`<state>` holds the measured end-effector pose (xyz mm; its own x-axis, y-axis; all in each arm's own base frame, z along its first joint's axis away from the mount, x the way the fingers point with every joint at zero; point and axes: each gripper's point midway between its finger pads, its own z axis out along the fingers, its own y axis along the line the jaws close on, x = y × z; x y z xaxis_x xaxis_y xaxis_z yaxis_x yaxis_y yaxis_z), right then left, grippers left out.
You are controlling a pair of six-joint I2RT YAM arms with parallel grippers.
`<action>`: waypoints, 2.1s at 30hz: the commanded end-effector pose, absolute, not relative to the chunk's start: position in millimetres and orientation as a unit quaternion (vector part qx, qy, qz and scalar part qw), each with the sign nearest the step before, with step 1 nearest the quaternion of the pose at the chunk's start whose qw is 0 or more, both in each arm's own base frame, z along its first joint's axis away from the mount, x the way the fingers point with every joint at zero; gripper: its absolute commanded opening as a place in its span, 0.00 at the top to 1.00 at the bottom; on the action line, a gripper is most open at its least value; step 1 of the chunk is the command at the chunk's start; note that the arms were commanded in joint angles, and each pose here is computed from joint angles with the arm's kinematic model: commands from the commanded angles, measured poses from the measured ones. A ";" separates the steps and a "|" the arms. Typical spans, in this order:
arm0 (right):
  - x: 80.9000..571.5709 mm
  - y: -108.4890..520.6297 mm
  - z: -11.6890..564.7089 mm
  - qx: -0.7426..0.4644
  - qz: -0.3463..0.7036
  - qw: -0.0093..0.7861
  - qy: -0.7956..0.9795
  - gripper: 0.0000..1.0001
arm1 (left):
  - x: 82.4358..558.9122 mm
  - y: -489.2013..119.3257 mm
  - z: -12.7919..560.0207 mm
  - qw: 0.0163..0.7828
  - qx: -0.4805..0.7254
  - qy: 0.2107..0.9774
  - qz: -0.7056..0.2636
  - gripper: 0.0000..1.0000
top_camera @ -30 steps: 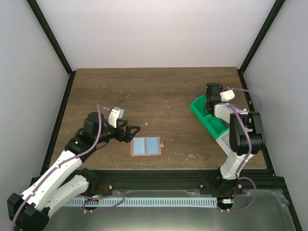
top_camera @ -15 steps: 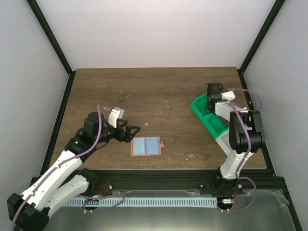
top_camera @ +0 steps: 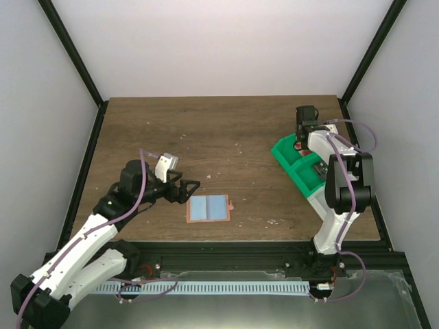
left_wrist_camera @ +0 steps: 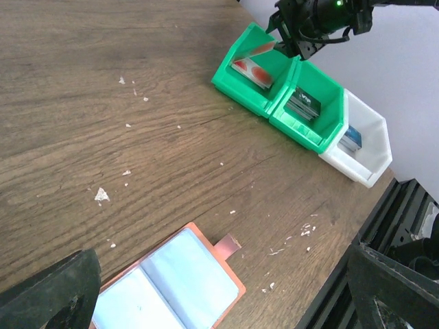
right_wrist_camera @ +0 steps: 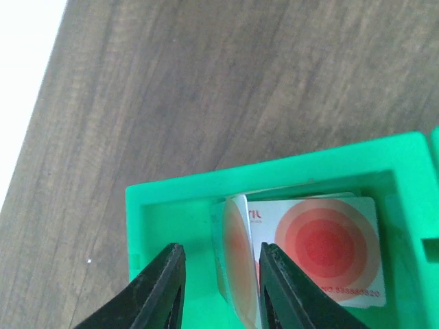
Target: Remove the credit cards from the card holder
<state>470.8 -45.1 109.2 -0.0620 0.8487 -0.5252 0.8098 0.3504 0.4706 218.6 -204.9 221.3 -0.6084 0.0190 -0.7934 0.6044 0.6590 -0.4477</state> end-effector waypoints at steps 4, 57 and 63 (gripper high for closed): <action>451.8 -52.0 100.1 0.619 -0.010 0.324 0.715 0.68 | 217.9 -206.7 217.7 0.397 0.198 0.818 -0.367 0.00; 245.8 235.6 143.1 -0.001 0.410 0.237 0.881 0.61 | 233.8 -208.5 62.3 0.179 0.001 0.916 -0.358 0.45; 211.4 270.6 125.3 -0.046 0.421 0.187 0.886 0.61 | 228.6 -209.3 42.8 0.167 0.008 0.918 -0.360 0.59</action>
<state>228.8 247.8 129.4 -0.9086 0.1193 -0.4003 -0.2190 0.6800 0.6998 225.4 -204.1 45.7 -0.9501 -0.1163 -0.2896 0.1014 0.7626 -0.6389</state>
